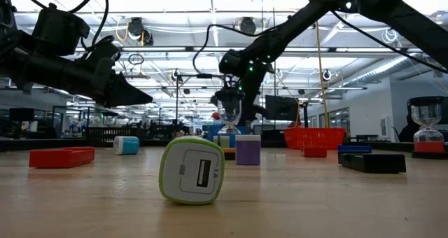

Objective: Pick & Place Office items
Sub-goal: Put the white digital clock into the blue basket, then adjust the blue basket

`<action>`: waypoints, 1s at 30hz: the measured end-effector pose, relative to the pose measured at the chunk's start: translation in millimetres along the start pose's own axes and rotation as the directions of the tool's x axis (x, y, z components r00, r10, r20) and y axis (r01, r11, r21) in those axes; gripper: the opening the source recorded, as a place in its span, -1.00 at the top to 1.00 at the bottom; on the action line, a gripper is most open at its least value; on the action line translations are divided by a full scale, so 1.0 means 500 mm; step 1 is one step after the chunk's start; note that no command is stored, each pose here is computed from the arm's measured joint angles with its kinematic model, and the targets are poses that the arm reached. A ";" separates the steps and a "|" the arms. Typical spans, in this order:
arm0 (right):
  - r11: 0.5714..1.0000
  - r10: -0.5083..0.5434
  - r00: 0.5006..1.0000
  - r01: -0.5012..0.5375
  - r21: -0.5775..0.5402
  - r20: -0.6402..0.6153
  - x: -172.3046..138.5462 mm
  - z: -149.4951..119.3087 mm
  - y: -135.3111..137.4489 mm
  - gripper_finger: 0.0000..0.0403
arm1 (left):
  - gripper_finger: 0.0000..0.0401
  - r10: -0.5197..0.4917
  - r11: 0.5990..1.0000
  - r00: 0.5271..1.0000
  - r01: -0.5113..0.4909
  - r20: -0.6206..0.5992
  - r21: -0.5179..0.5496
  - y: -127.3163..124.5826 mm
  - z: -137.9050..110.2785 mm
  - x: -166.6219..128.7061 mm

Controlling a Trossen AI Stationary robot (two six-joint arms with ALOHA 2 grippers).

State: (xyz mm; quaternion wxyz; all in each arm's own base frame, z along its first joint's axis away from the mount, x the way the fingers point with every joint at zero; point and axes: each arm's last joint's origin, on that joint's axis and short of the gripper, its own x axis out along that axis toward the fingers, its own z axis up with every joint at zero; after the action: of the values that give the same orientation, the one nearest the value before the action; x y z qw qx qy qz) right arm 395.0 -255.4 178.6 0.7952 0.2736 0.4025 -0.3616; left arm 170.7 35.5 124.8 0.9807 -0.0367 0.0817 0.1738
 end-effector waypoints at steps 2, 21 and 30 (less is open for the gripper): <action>1.000 0.000 1.000 0.000 0.000 -0.001 0.003 -0.001 -0.001 0.12 | 0.85 0.000 1.000 1.000 0.000 0.000 0.000 0.000 0.000 0.000; 0.975 -0.101 0.990 0.079 -0.209 -0.096 -0.146 -0.004 -0.011 0.54 | 0.85 0.002 1.000 1.000 -0.003 -0.028 -0.011 0.000 -0.006 0.000; 0.961 -0.115 0.959 0.040 -0.275 -0.260 -0.116 -0.085 0.012 0.93 | 0.85 0.003 1.000 1.000 -0.003 -0.028 -0.013 0.000 -0.006 0.000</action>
State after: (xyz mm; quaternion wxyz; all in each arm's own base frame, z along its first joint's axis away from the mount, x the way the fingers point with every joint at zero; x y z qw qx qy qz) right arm 357.0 -200.3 205.8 0.7466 0.1954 0.5640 -0.2940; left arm 170.1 35.4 122.0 0.9789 -0.0453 0.0946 0.1754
